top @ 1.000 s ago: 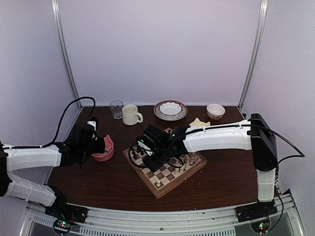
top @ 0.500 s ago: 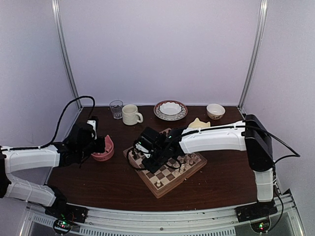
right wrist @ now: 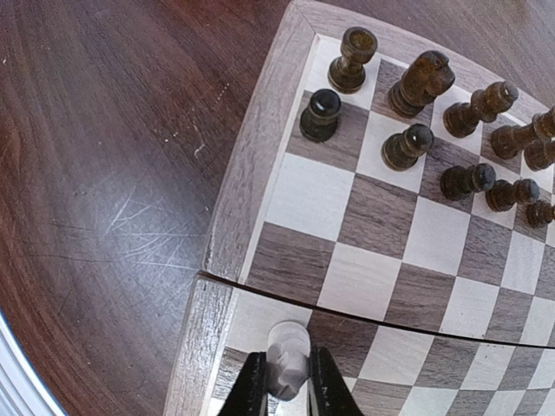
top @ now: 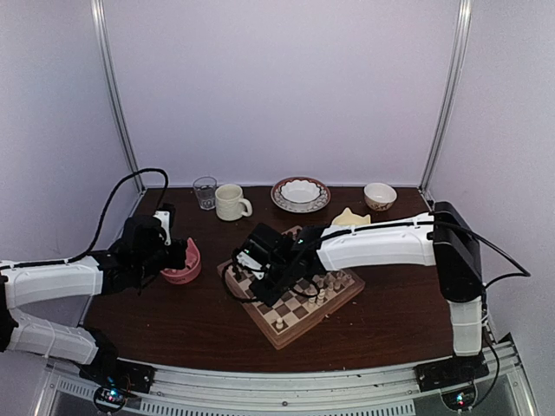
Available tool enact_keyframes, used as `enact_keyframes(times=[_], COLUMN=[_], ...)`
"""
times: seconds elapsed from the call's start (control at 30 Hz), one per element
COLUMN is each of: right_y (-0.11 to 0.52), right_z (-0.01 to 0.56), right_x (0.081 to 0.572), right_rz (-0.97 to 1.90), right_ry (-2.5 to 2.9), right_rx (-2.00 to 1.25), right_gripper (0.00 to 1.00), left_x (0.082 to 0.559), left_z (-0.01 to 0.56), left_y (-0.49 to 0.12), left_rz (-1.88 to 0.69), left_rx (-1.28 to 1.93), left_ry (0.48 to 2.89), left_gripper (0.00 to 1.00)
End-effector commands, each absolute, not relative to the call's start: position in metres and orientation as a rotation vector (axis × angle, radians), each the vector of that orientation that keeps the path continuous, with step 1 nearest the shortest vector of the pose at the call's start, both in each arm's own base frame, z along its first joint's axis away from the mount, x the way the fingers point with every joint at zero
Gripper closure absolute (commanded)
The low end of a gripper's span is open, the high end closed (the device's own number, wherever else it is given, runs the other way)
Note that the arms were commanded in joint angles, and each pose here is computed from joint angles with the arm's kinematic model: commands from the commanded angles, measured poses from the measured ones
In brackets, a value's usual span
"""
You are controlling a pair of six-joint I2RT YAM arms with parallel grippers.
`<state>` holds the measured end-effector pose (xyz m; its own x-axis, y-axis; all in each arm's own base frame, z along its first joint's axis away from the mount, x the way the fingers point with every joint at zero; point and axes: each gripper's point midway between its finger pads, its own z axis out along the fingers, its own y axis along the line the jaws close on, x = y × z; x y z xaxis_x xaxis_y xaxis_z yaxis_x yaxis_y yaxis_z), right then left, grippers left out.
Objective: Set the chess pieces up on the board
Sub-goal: Pick up the knight from the chessboard, then place the knight on b1.
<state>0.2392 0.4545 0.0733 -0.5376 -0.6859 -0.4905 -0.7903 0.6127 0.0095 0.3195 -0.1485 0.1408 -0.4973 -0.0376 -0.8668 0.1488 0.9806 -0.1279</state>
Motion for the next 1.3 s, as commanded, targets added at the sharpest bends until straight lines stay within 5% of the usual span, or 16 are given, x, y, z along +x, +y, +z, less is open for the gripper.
enact_keyframes(times=[0.0,0.4,0.7,1.27], right_y=[0.453,0.393,0.365,0.377], right_z=[0.111,0.157,0.124,0.092], right_x=[0.238,0.218,0.191,0.169], right_rz=[0.358,0.277,0.335,0.488], right_ry=[2.302,2.173,2.204,2.225], right_rx=[-1.161,-1.267,-1.329,-1.409], right_gripper=[0.92,0.96,0.96,0.96], left_x=[0.318,0.283,0.269,0.239], left_z=[0.157,0.176,0.174,0.136], left_y=[-0.172,-0.244,-0.273,-0.342], left_rz=[-0.355,-0.807,-0.992,-0.944], left_rx=[0.193,0.546,0.669,0.846], left_ry=[2.032,1.915,1.844,1.674], left_gripper=[1.00,1.00,1.00,1.00])
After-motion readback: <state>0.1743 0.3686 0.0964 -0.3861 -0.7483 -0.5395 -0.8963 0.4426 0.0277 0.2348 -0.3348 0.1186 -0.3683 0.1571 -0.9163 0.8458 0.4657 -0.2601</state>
